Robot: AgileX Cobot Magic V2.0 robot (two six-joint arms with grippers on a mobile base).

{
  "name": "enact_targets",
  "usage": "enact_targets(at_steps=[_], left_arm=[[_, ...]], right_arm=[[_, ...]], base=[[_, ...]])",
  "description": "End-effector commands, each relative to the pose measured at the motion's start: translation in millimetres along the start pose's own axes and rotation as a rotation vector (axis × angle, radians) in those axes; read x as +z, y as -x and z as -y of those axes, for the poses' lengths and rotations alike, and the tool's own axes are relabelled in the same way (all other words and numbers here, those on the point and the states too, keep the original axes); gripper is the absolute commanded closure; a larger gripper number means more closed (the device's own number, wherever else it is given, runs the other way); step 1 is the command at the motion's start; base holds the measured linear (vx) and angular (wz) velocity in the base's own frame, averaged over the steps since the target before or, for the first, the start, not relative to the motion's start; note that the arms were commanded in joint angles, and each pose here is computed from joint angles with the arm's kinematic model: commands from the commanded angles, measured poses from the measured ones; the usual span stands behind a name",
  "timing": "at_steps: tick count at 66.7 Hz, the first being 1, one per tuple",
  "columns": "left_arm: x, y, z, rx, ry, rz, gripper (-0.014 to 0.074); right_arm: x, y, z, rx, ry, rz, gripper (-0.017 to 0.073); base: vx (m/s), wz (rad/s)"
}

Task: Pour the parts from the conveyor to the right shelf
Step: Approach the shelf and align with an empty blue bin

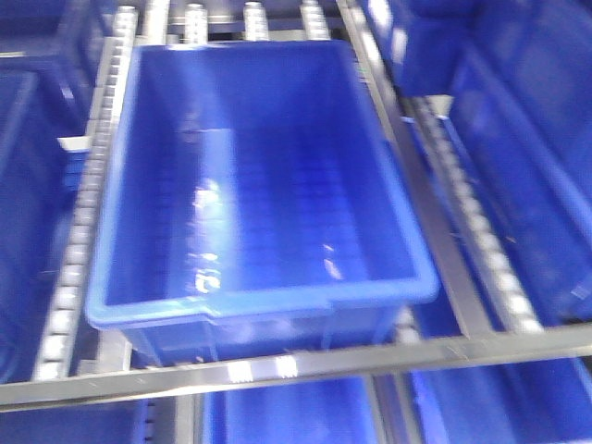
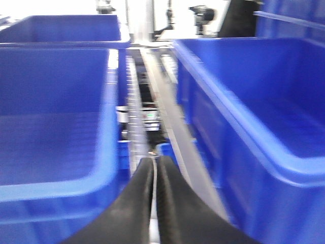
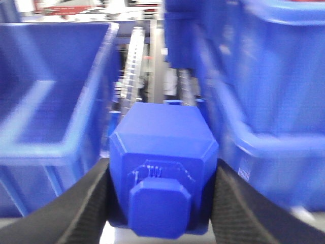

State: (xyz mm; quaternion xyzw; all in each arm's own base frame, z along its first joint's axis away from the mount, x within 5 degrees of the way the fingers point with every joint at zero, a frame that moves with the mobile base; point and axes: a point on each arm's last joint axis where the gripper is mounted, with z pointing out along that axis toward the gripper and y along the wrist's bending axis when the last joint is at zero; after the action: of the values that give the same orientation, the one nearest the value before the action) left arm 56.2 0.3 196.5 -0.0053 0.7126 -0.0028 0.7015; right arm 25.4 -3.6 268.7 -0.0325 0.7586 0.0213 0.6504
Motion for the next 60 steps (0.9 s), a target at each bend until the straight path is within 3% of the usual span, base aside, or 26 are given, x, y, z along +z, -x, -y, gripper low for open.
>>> enact_targets(at_steps=[1,60], left_arm=[[-2.1,15.1,0.5,-0.014,-0.007,0.102,0.06],[-2.1,15.1,0.5,-0.014,-0.007,0.102,0.06]], right_arm=[[-5.2,15.2,0.1,-0.019,0.001,0.114,0.0564],[-5.2,15.2,0.1,-0.019,0.001,0.114,0.0564]], base=[[0.17,0.39],[0.16,0.11]])
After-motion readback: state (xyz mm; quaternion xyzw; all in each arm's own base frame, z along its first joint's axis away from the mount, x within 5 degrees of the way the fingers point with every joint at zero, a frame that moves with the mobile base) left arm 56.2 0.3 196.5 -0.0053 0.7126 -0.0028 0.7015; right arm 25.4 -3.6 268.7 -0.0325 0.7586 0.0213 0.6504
